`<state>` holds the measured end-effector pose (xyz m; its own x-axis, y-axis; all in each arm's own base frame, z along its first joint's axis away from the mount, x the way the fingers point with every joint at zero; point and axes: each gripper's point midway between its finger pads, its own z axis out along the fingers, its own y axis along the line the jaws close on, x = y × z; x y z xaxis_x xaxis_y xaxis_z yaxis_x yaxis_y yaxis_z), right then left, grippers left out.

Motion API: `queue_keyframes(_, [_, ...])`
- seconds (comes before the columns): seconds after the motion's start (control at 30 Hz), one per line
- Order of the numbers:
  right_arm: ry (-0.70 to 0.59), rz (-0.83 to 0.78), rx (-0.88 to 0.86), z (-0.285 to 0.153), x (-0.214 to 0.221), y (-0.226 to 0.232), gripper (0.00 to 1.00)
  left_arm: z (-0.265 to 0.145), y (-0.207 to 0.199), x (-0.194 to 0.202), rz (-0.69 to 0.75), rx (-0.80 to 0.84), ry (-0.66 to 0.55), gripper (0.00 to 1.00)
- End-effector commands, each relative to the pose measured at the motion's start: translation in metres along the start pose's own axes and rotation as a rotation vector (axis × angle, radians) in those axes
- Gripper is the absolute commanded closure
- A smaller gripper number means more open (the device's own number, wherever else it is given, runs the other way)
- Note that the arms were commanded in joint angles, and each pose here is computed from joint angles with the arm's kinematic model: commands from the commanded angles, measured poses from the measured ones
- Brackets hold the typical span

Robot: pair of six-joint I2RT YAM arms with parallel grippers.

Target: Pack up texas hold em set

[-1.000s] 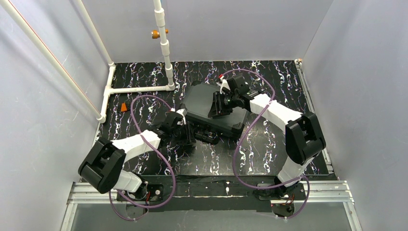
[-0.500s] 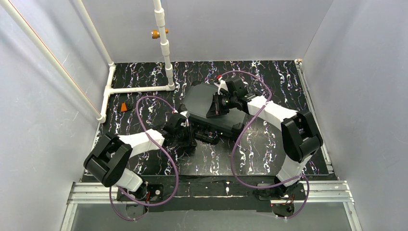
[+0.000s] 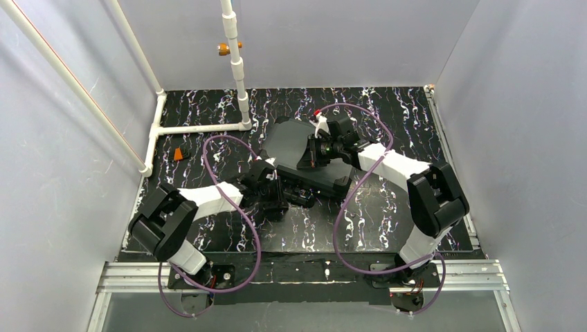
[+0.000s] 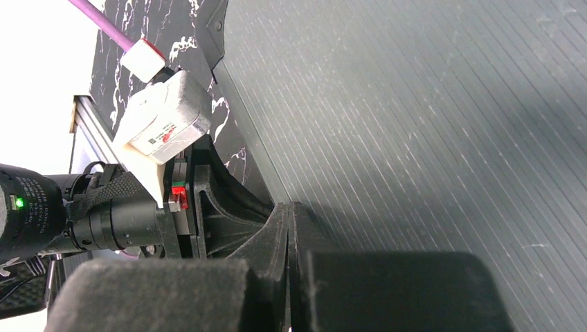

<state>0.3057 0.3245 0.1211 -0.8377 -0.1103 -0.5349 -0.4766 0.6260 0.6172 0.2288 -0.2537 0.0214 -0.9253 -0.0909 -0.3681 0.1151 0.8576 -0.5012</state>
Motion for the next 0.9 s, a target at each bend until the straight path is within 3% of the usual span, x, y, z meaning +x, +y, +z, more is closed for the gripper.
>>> queue_keyframes(0.0, [0.316, 0.098, 0.279, -0.005, 0.110, -0.074, 0.99, 0.003, -0.007, -0.009, -0.001, -0.001, -0.014, 0.89])
queue_keyframes(0.87, [0.347, 0.116, 0.330, -0.019, 0.138, -0.090, 0.99, 0.019, -0.025, -0.019, 0.017, 0.012, -0.004, 0.91])
